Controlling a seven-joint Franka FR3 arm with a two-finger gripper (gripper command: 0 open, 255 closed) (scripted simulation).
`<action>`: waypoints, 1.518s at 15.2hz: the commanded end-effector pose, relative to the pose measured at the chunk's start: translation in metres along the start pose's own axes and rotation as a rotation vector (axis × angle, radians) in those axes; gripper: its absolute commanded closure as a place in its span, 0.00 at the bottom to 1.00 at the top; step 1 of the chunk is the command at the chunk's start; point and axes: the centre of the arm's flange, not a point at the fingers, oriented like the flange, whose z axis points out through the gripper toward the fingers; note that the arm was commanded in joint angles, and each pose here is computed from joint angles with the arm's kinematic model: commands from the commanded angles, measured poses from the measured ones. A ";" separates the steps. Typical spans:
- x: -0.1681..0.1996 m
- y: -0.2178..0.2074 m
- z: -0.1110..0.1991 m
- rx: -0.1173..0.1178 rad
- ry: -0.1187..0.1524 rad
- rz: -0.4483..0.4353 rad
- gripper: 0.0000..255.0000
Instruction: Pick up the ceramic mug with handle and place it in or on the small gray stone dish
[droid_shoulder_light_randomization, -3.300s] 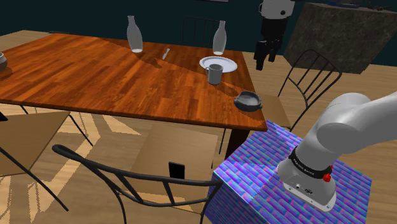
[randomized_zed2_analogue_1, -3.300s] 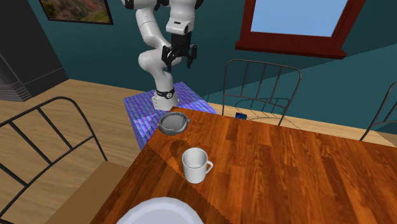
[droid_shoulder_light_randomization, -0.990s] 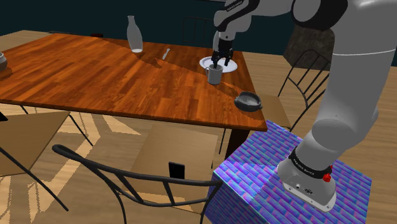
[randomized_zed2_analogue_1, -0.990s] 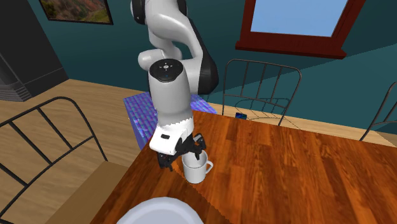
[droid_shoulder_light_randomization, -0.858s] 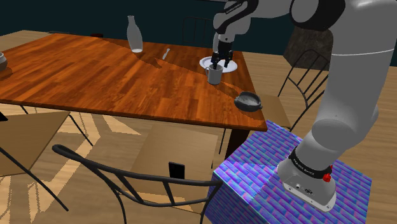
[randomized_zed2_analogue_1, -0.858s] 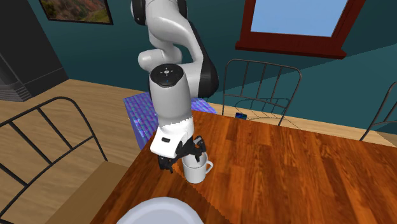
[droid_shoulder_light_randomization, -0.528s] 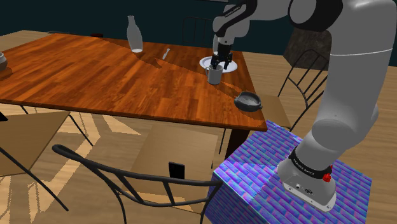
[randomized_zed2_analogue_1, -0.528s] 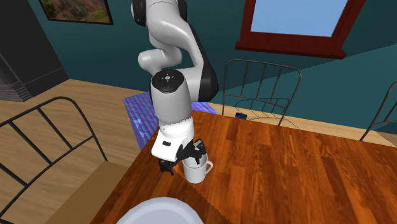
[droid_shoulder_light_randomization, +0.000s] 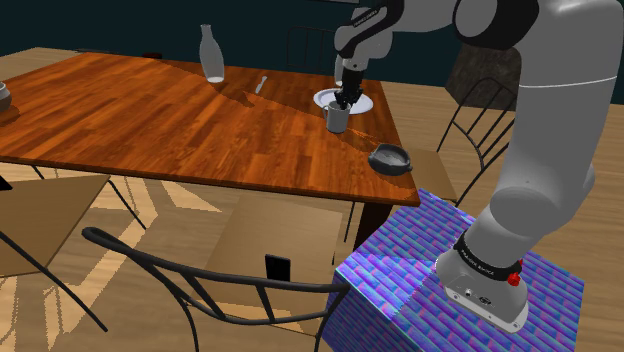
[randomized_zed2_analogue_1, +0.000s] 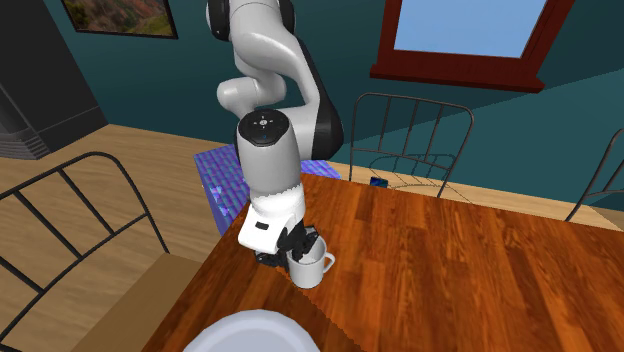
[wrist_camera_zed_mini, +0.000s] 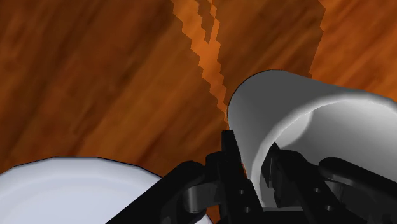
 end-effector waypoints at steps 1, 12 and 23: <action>0.000 0.000 0.000 0.000 0.000 0.000 1.00; 0.000 -0.002 -0.026 0.000 0.000 0.000 1.00; -0.001 -0.005 -0.084 0.000 0.000 0.000 1.00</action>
